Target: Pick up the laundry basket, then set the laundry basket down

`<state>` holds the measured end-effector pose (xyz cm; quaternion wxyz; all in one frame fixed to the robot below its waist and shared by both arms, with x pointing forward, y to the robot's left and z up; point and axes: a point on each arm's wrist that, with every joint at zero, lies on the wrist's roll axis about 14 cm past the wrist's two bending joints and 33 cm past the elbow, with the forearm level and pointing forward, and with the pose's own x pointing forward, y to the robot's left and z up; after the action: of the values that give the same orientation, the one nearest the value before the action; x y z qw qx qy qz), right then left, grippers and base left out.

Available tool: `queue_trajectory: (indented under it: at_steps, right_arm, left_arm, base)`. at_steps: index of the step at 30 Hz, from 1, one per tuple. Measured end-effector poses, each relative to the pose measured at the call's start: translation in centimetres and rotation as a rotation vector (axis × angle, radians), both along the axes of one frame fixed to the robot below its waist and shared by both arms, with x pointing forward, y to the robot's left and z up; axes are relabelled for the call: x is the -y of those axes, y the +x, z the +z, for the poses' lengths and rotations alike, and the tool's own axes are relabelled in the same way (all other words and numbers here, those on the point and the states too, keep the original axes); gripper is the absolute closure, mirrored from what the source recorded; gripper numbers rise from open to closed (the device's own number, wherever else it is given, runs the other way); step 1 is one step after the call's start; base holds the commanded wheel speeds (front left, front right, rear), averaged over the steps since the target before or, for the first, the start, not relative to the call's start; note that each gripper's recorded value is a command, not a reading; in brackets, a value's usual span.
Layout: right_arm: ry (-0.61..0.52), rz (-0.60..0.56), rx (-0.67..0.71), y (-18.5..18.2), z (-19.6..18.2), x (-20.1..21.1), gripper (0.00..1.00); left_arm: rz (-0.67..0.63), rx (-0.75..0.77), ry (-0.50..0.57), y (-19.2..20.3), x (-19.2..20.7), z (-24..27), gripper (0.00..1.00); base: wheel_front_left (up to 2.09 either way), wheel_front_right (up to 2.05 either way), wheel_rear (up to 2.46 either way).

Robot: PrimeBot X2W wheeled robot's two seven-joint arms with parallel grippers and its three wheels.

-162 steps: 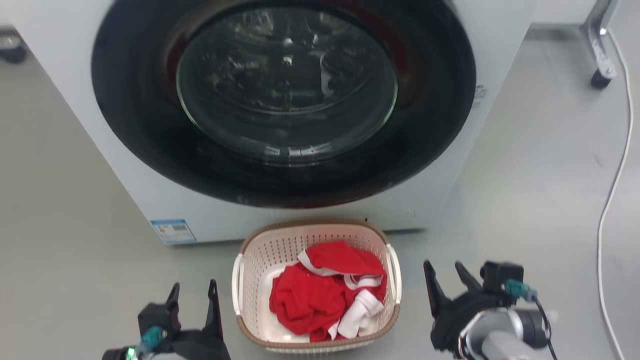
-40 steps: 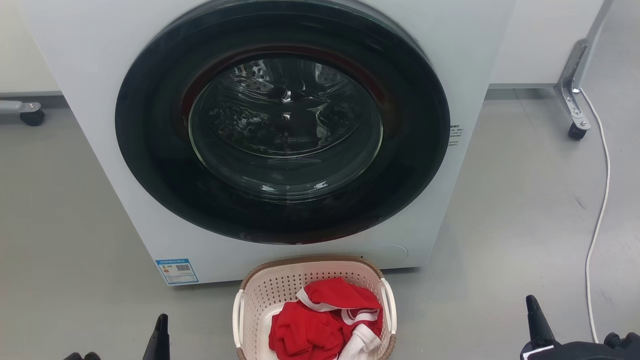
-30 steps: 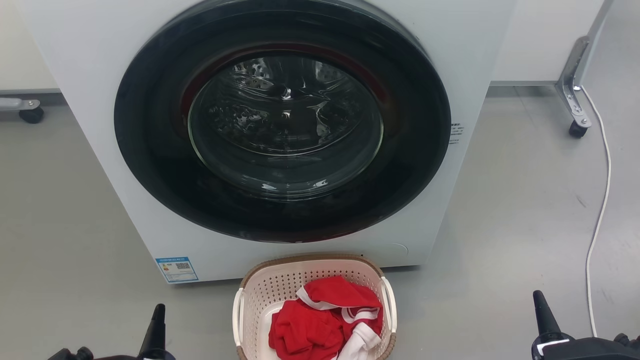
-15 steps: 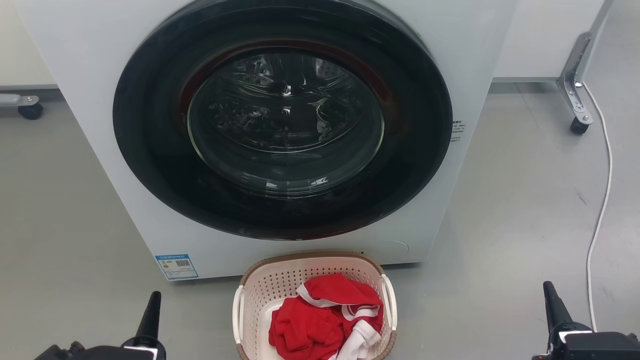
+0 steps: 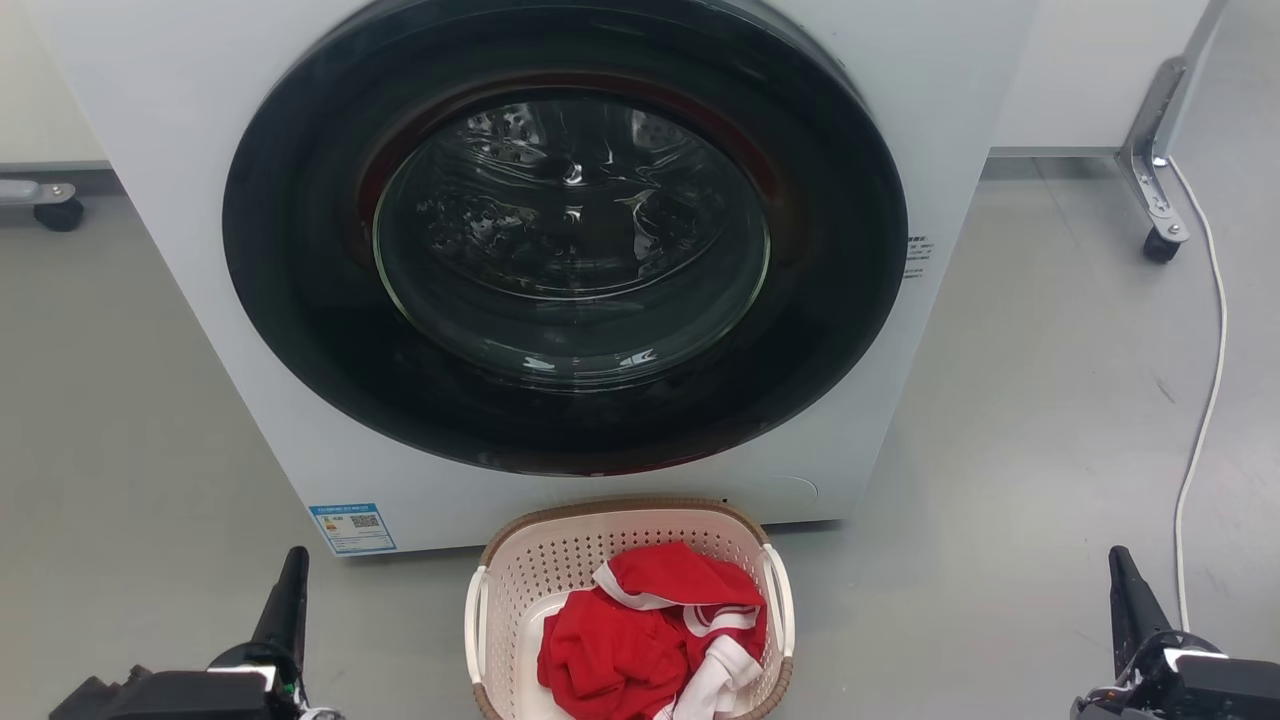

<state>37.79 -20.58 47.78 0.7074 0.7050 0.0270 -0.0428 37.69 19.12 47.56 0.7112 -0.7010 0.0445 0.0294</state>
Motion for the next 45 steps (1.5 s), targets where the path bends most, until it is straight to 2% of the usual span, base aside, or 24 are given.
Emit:
queue_trajectory:
  at_steps: [45]
  right_arm:
    - [0.007, 0.002, 0.015, 0.27, 0.4, -0.04, 1.0]
  left_arm:
    - [0.003, 0.013, -0.017, 0.16, -0.02, 0.29, 1.0]
  base:
    - [0.0, 0.0, 0.0]
